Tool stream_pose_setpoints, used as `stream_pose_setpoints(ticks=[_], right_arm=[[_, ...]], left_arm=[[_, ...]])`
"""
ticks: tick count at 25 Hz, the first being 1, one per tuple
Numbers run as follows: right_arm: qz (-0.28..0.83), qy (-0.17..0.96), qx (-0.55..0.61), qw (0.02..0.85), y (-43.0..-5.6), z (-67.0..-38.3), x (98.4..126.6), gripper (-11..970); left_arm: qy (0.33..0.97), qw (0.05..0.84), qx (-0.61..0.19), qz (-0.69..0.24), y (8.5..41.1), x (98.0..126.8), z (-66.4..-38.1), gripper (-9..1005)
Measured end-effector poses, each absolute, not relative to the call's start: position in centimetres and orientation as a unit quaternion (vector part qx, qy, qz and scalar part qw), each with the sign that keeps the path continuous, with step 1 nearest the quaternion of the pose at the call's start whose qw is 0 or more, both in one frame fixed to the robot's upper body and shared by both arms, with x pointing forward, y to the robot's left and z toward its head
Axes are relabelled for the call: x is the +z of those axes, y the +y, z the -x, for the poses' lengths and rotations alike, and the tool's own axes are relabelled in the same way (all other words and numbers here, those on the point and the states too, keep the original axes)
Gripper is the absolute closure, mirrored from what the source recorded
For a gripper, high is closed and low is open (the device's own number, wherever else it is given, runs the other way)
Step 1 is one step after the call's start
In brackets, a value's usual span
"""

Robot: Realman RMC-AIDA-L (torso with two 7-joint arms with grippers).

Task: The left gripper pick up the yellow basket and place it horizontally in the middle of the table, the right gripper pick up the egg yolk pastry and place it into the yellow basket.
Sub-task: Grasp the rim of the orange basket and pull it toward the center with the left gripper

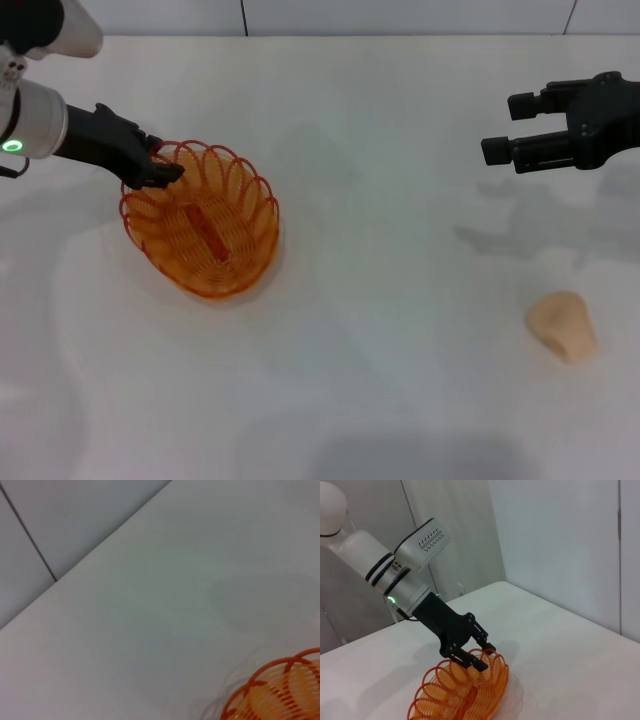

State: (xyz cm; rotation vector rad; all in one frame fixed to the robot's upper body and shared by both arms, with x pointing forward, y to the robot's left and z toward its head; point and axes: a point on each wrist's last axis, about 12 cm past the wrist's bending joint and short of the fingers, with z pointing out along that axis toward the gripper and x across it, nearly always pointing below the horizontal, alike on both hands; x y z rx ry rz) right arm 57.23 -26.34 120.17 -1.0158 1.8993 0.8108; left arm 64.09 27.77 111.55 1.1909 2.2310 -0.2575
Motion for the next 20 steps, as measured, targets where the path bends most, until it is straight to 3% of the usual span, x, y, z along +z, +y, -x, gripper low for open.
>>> stream_pose_setpoints(ticks=[4,20], right_arm=[[0.403,0.754,0.322,0.408,-26.33,-57.23,120.18,197],[0.404,0.753,0.322,0.408,-26.2,-57.31,120.33,198]], left_arm=[[0.84,0.296,-0.093,-0.445,28.1,111.66,-64.16,549],[0.841,0.295,-0.09,-0.444,27.89,111.02,-64.08,556]])
